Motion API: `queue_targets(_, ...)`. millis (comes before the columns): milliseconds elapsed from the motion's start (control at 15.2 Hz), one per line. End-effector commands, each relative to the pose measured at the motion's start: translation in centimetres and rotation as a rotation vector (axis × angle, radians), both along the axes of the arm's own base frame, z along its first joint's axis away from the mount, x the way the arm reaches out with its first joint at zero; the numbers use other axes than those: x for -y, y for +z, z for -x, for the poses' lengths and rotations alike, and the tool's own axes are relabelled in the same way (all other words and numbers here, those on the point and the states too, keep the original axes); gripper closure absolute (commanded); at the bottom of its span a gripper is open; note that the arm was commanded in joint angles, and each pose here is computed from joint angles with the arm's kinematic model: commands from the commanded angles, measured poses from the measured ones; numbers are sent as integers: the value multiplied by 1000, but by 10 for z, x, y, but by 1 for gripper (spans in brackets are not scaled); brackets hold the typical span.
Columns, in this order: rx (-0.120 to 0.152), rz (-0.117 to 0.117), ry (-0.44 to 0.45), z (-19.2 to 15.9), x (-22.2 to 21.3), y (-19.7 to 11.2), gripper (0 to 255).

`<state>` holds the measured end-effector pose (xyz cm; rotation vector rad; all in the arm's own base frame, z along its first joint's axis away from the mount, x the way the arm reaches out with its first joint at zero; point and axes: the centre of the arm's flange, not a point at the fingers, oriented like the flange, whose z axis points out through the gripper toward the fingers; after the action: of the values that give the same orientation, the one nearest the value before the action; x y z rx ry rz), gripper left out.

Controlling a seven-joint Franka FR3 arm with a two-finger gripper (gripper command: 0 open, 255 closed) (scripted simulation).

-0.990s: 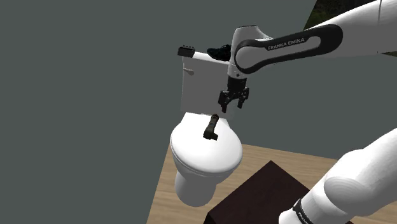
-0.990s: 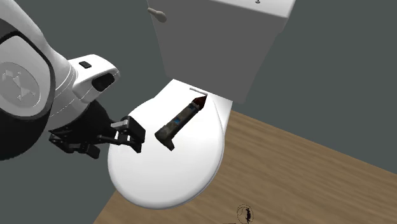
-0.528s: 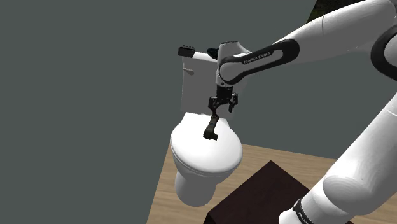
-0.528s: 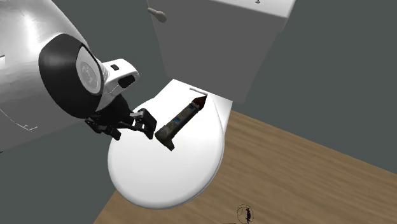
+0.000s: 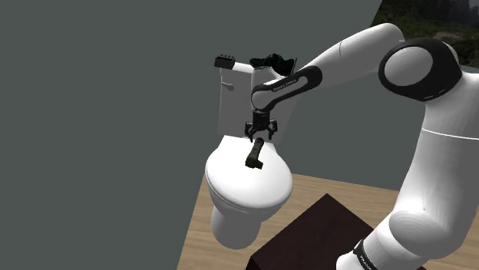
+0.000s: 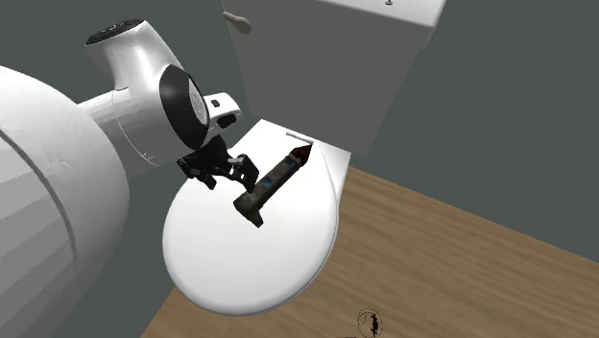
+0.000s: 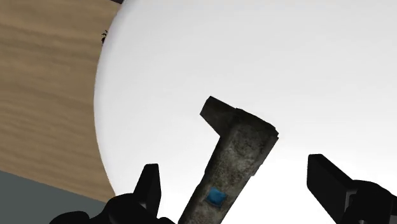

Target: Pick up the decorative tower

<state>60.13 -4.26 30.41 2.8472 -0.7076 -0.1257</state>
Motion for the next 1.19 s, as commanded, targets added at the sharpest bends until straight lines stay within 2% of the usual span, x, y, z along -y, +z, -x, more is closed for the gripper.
queue_targets(0,0,16,-43,-16,10,-18,0)
queue_targets(858,0,114,-306,-106,104,-128,0)
queue_targets(1122,0,114,-306,-106,104,-149,0)
